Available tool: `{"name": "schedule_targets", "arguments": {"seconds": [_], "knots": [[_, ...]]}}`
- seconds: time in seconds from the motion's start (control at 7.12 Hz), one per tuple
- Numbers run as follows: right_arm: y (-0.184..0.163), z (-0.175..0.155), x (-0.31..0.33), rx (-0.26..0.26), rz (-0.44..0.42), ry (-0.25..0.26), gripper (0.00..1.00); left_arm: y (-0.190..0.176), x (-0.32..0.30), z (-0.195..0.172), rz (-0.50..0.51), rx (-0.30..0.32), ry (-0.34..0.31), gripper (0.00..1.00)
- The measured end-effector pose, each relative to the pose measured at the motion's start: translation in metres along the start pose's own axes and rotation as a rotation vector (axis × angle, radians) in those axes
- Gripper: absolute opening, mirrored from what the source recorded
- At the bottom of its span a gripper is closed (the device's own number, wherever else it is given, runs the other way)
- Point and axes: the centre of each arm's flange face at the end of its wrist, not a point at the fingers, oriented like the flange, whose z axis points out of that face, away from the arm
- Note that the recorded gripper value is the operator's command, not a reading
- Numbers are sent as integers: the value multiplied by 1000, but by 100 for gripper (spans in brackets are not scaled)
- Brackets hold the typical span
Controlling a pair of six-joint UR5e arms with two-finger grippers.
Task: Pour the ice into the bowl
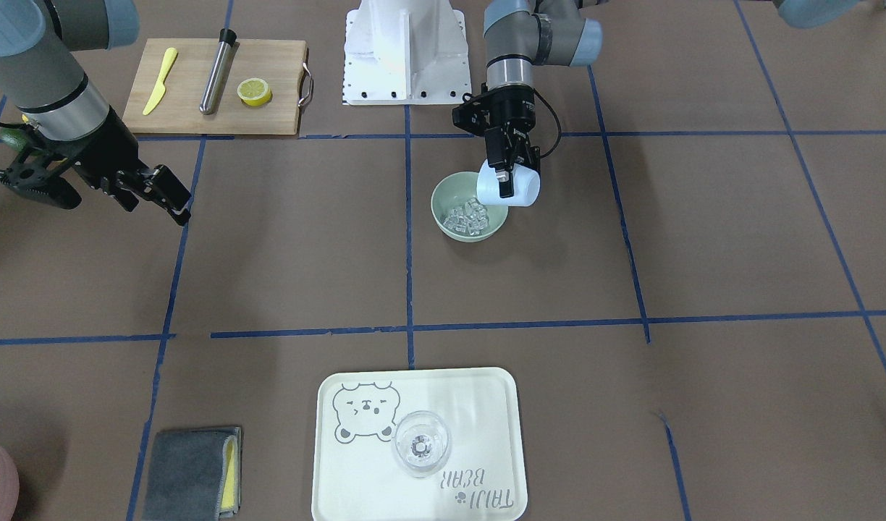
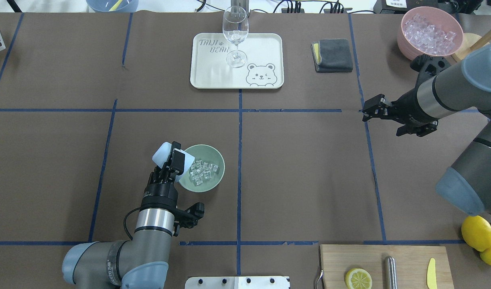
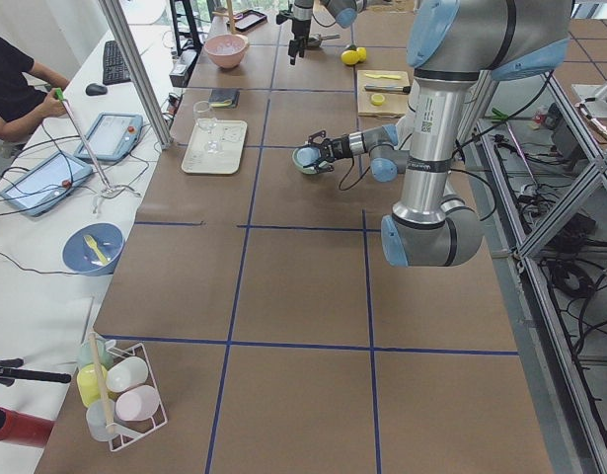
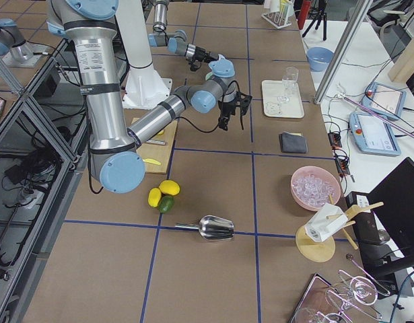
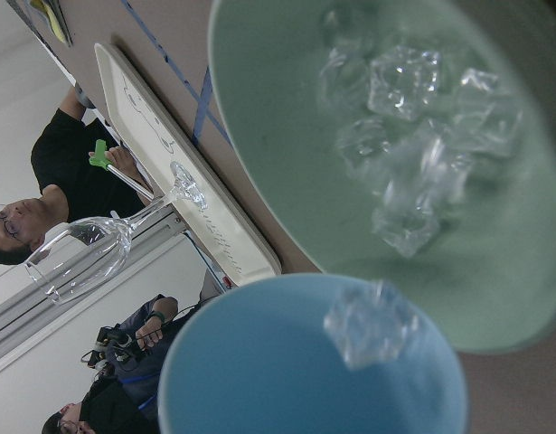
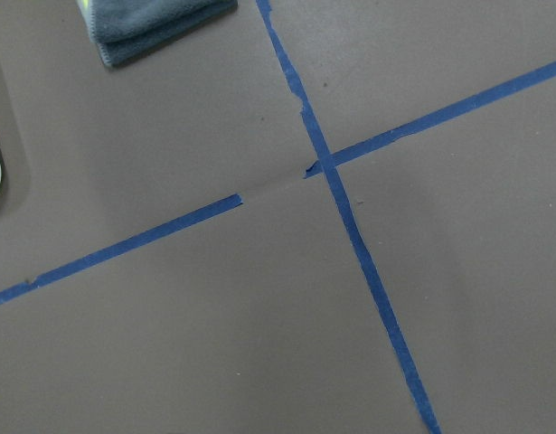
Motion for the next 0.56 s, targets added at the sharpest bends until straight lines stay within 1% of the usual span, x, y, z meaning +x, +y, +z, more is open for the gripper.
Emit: {"name": "schedule_targets", "arguments": {"seconds": [0.14, 0.28, 0.42, 0.56], "knots": [[0, -1, -1, 2, -5, -11, 100, 3, -5, -2, -22, 4, -5, 0], [0, -2, -3, 5, -13, -29, 100, 9, -13, -6, -98, 11, -12, 0], [0, -3, -4, 8, -20, -41, 100, 15, -19, -8, -228, 15, -16, 0], [0, -4, -6, 9, -26, -48, 100, 21, -17, -9, -414, 17, -15, 0]]}}
